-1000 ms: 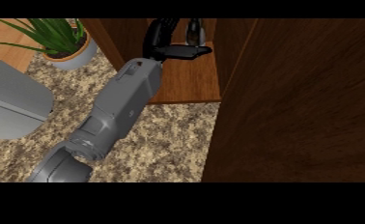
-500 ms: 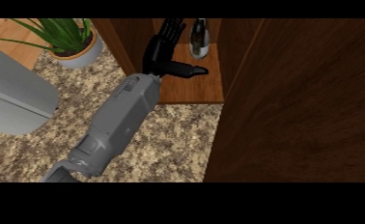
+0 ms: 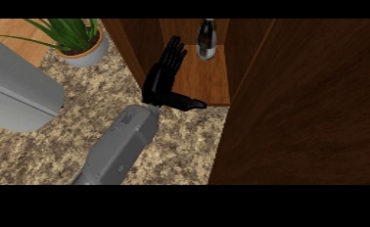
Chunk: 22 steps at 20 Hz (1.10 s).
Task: Pick up the wine, place it into the cabinet and close the cabinet
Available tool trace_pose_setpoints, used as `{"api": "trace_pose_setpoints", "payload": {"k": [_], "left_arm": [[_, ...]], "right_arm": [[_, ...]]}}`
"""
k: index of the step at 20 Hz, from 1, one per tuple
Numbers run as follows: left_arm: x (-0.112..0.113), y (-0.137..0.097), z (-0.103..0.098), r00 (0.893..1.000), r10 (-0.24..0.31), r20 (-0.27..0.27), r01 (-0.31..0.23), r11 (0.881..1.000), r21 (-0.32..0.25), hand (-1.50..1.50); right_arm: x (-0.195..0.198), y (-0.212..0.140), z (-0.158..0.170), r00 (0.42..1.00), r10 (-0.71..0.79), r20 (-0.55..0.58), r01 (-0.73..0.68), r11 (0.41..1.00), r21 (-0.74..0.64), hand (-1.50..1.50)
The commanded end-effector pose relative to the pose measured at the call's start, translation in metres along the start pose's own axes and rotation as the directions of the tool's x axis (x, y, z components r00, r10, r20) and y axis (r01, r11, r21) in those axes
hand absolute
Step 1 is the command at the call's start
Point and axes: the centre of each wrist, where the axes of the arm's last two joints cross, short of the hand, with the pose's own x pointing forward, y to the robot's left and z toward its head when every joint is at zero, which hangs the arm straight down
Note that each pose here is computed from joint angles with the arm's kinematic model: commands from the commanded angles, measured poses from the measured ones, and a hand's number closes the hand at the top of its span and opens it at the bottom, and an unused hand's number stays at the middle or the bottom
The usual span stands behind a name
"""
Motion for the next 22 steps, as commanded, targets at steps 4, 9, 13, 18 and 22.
{"api": "trace_pose_setpoints", "payload": {"k": [4,9,13,18,22], "left_arm": [[0.0,0.015,0.058,0.999,0.043,0.004,-0.043,0.999,0.025,-1.5],[0.008,0.012,0.092,0.998,0.061,0.02,-0.061,0.998,0.028,-1.5],[0.022,0.021,0.121,0.995,0.097,0.012,-0.098,0.995,0.036,-1.5],[0.041,0.06,0.126,0.997,0.066,0.051,-0.069,0.995,0.066,-1.5],[0.053,0.076,0.14,0.995,0.047,0.09,-0.054,0.996,0.069,-1.5]], "right_arm": [[0.052,-0.003,0.011,0.993,-0.119,0.021,0.119,0.993,0.009,-1.5],[0.054,-0.006,0.01,0.996,-0.085,0.036,0.084,0.996,0.015,-1.5],[0.059,-0.007,0.011,0.998,-0.056,0.011,0.054,0.993,0.103,-1.5],[0.052,-0.006,0.011,0.996,-0.092,0.008,0.089,0.976,0.201,-1.5],[0.037,-0.002,0.012,0.992,-0.119,-0.049,0.128,0.933,0.336,-1.5]]}}
